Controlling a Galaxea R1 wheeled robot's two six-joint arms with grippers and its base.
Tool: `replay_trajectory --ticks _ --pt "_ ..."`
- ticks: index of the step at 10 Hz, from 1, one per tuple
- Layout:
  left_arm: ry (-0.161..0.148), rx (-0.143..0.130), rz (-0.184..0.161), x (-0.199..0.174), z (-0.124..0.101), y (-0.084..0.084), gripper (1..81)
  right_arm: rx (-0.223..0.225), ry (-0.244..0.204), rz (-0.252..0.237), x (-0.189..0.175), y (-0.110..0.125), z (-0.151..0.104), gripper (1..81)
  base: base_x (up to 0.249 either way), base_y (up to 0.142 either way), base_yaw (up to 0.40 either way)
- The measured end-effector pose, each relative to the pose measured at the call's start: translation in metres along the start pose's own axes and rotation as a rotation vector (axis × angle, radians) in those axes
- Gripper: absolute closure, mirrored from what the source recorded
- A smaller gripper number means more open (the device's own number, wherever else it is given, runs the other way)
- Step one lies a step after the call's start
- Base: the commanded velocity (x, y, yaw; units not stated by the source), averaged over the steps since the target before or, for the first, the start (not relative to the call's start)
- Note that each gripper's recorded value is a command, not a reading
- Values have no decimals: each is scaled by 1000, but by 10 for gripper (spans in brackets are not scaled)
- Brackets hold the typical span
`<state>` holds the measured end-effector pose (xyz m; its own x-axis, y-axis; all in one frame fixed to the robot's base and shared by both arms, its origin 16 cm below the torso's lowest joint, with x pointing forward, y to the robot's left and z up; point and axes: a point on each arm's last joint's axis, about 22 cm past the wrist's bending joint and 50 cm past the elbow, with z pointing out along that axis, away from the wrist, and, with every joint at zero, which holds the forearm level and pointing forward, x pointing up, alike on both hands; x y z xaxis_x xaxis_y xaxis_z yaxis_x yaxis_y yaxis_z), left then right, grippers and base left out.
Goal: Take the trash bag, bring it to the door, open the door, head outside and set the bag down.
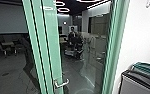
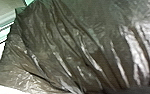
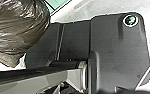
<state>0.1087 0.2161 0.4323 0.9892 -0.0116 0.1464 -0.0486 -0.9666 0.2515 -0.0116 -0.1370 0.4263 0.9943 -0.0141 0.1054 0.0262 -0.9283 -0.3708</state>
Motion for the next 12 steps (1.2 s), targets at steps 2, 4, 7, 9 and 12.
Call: replay_trajectory --ticks 2,4,7,9,12 --pt "16 -8 9 -4 -2 -4 811 1 1 1 -1 -1 0 10 0 0 244" --pt "19 -19 20 -10 -3 -3 811 2 -4 3 -4 -2 0 10 0 0 245" --pt "21 -21 26 -15 -4 -5 811 2 -3 3 -4 -2 0 10 0 0 244" --pt "24 -19 30 -14 -4 -5 811 2 -3 3 -3 -2 0 10 0 0 285" --pt "23 -19 33 -16 -3 -5 811 3 -3 6 -4 -3 1 10 0 0 301"
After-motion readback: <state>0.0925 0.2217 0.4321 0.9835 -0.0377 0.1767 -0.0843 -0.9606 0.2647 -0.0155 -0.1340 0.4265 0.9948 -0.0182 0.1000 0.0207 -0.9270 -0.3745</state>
